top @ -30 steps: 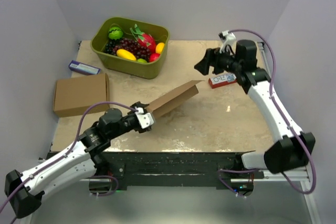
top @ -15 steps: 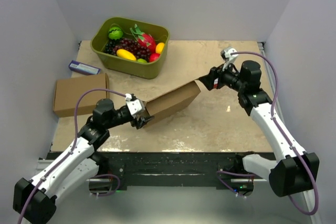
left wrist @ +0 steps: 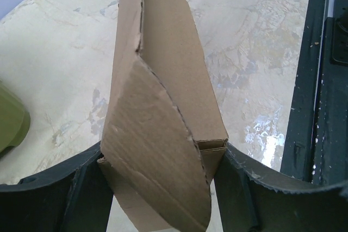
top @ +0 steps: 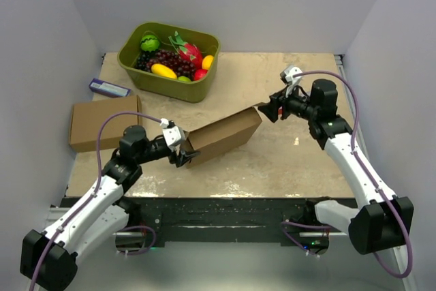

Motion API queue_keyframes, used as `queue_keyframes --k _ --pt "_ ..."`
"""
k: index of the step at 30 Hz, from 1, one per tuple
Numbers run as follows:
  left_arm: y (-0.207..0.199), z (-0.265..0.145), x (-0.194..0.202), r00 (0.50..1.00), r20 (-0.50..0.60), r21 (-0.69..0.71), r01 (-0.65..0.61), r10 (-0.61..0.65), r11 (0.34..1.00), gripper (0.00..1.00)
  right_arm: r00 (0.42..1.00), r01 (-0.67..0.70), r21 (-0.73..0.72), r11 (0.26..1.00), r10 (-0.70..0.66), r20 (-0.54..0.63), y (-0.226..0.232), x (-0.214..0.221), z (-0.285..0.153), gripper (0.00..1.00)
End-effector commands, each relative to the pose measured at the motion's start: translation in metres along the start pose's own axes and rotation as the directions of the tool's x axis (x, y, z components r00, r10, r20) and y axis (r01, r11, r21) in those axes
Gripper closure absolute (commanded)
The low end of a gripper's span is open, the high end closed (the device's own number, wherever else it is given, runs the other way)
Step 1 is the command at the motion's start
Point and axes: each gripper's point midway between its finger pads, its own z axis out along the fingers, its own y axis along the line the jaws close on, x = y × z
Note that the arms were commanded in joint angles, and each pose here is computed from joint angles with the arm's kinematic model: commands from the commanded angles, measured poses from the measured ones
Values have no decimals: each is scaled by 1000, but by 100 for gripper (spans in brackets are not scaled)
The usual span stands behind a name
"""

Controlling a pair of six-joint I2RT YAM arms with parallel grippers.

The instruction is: Fold the paper box

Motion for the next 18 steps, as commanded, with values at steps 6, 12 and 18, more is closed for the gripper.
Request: queue_keyframes --k 6,12,18 --pt "4 0 -20 996 74 6 -40 39 999 73 999 48 19 999 -48 18 -2 -3 -5 31" --pt "4 -1 -21 996 81 6 -49 48 999 74 999 28 18 999 -27 -37 -12 14 8 36" --pt "4 0 -19 996 74 11 -45 44 999 75 998 17 -12 1000 -18 -53 -10 18 13 55"
